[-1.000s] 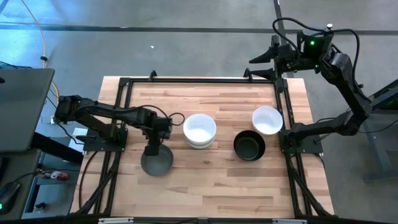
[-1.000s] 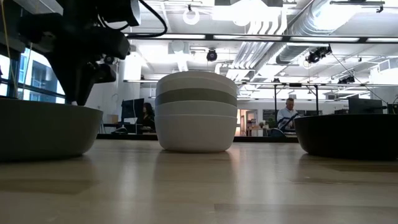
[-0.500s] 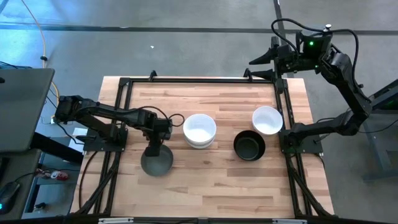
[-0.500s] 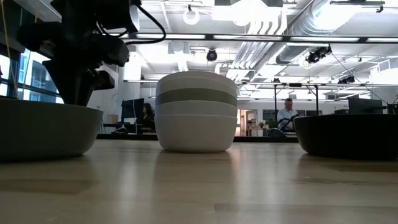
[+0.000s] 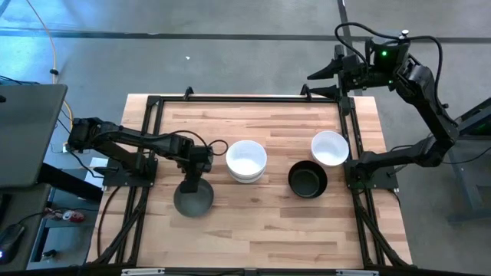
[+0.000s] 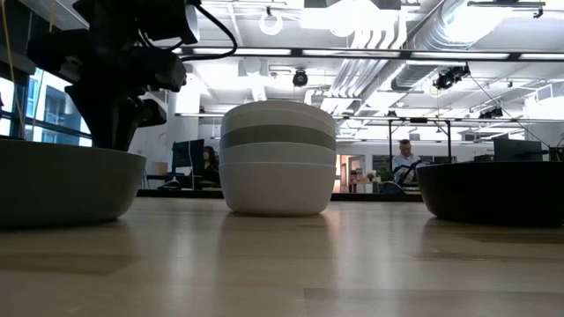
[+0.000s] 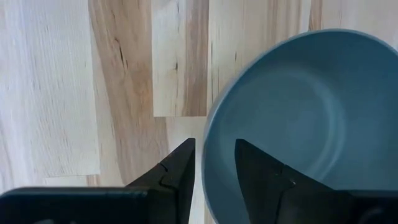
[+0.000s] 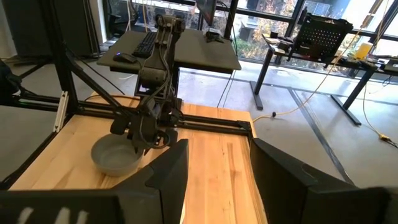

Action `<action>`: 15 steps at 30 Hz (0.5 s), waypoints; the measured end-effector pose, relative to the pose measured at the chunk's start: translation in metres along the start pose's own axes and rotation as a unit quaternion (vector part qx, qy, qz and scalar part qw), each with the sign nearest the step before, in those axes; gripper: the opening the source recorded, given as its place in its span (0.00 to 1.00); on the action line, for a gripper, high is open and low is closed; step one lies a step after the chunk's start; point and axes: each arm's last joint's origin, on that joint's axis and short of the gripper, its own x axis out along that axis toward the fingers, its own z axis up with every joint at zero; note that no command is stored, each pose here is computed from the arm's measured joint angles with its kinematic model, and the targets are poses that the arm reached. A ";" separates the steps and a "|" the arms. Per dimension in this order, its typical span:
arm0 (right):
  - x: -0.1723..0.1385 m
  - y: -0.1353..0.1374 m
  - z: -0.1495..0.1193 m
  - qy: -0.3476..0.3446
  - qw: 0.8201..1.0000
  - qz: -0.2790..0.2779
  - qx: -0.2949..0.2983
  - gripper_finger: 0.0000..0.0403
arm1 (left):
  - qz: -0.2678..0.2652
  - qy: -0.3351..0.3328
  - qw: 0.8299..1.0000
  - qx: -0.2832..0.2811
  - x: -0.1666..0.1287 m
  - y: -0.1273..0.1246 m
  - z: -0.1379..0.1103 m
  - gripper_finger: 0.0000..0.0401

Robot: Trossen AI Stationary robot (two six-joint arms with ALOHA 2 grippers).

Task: Nest bowls inside each other
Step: Stack the dark gray bowl on top of the white bowl

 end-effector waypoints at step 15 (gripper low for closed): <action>0.000 0.000 0.000 0.000 1.000 0.001 0.000 0.41 | -0.006 0.015 1.000 0.006 0.010 0.001 0.003 0.22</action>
